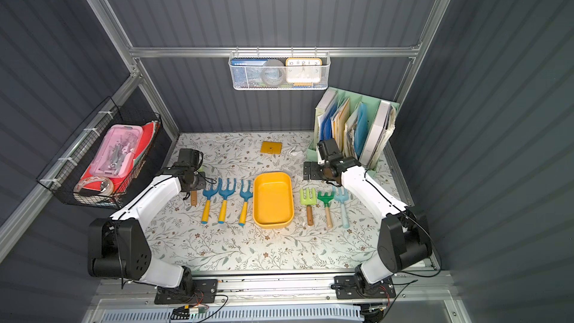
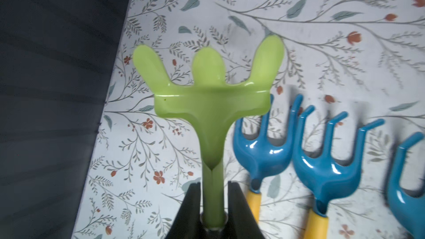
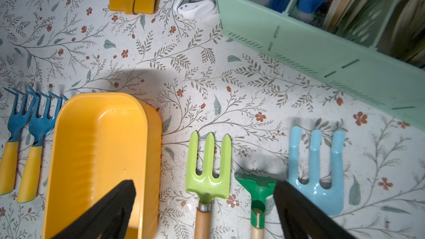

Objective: Take the hand rake out of the storage box
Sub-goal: Place the rake at the center of the board.

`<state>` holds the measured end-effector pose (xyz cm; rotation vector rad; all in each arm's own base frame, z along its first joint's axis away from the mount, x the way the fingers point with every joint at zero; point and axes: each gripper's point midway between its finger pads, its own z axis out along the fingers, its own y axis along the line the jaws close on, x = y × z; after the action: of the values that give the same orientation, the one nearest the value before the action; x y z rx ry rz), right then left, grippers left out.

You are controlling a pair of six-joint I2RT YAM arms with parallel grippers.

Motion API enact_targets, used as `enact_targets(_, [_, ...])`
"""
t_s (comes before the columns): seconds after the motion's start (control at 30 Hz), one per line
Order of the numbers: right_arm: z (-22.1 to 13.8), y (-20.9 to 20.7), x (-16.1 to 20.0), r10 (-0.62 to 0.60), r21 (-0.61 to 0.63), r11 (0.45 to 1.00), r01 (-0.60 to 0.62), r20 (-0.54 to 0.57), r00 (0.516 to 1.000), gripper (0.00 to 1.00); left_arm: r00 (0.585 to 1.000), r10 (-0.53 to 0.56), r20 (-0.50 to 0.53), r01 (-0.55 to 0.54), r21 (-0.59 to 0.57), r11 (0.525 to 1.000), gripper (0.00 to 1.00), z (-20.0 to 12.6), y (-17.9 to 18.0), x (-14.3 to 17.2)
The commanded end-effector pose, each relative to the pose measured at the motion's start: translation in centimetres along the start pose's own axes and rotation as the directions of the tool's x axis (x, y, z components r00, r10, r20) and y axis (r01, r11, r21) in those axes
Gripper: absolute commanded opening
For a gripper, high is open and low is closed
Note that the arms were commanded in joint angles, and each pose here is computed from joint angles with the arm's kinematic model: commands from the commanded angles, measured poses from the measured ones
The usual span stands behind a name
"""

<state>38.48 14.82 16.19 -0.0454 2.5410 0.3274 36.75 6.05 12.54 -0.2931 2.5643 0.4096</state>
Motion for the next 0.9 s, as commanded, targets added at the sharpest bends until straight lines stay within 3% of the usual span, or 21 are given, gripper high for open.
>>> enact_targets(0.0, [-0.1,1.1,-0.6,-0.033,-0.020,0.999,0.033,-0.010,0.999,0.99,1.000,0.020,-0.019,-0.021,-0.059,0.998,0.11,1.3,2.1,0.4])
enact_targets(0.4, [0.6,1.9,-0.4,-0.037,-0.031,0.999,0.037,-0.015,0.999,0.99,0.989,0.036,-0.143,-0.050,-0.094,0.994,0.10,5.2,2.2,3.1])
enact_targets(0.87, [1.5,2.4,-0.5,-0.044,-0.032,0.999,0.043,-0.028,0.999,0.99,0.975,0.057,-0.215,-0.082,-0.110,0.991,0.13,7.2,1.9,4.4])
